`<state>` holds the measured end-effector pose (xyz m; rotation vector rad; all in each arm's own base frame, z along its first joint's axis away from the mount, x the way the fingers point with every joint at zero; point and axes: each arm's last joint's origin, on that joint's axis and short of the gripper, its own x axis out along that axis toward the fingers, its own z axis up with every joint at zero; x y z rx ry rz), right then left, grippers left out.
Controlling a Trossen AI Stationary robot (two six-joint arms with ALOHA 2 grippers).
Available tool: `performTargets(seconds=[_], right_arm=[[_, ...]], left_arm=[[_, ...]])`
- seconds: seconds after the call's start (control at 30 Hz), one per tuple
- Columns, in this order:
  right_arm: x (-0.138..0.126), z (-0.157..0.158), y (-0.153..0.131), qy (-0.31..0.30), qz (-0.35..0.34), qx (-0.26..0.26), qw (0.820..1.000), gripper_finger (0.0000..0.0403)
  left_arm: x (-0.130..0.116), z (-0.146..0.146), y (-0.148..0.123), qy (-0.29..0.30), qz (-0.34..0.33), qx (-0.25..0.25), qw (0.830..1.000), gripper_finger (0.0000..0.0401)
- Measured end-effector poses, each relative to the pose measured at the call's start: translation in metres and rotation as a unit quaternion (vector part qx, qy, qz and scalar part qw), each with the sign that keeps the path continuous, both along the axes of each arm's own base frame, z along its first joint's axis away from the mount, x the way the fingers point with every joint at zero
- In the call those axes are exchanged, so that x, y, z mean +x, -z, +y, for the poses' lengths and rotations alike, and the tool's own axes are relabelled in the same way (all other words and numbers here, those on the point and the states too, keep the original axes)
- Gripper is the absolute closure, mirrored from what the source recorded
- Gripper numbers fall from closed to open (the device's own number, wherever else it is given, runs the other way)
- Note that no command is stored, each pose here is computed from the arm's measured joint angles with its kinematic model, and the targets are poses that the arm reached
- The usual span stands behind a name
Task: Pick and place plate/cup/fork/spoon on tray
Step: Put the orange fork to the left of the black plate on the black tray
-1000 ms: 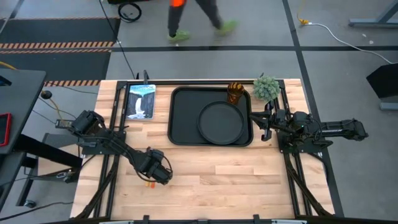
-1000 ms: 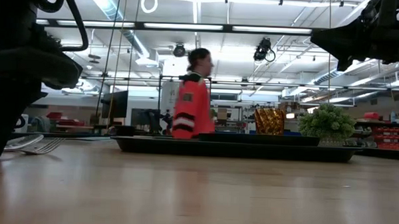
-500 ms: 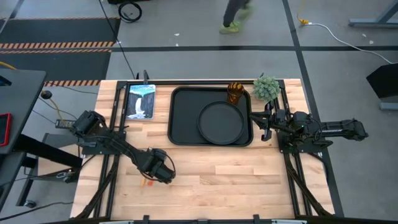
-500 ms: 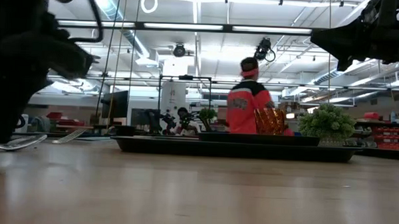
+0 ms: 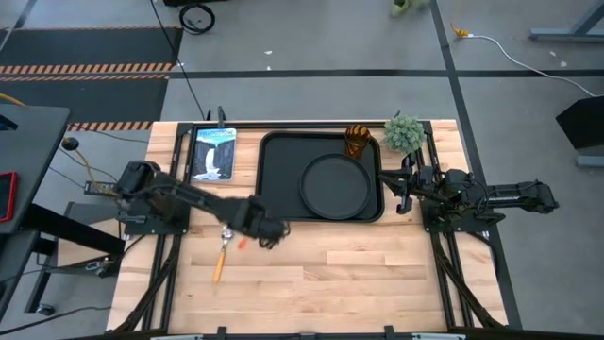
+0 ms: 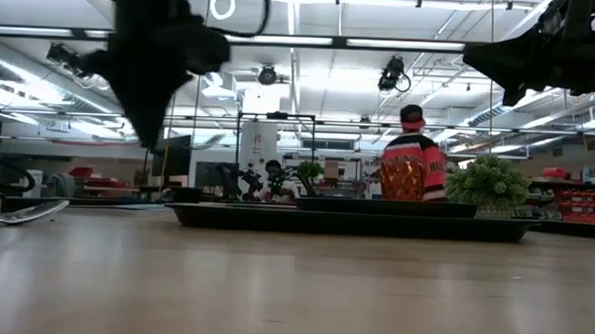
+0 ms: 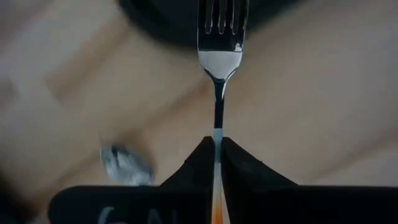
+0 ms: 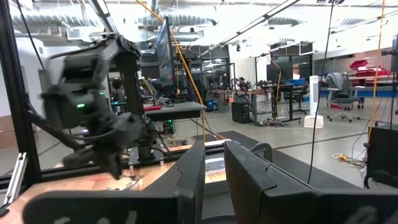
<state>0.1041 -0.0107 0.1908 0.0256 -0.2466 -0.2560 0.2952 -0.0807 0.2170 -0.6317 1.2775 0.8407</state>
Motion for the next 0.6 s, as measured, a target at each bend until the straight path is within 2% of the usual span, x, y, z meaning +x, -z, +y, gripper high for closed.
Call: performTargets(seconds=[0.23,0.4,0.53,0.6], right_arm=[[0.0,0.0,0.0,0.0,0.0,0.0,1.0,0.0334],[0.0,0.0,0.0,0.0,0.0,0.0,1.0,0.0334],[0.0,0.0,0.0,0.0,0.0,0.0,1.0,0.0334],[0.0,0.0,0.0,0.0,0.0,0.0,1.0,0.0334]], left_arm=[[0.023,0.073,0.005,-0.004,-0.051,0.024,0.998,0.038],[0.035,0.13,0.003,-0.054,-0.119,0.039,0.991,0.0379],[0.041,0.158,-0.001,-0.107,-0.18,0.047,0.977,0.0379],[0.043,0.163,-0.003,-0.115,-0.201,0.049,0.972,0.0379]])
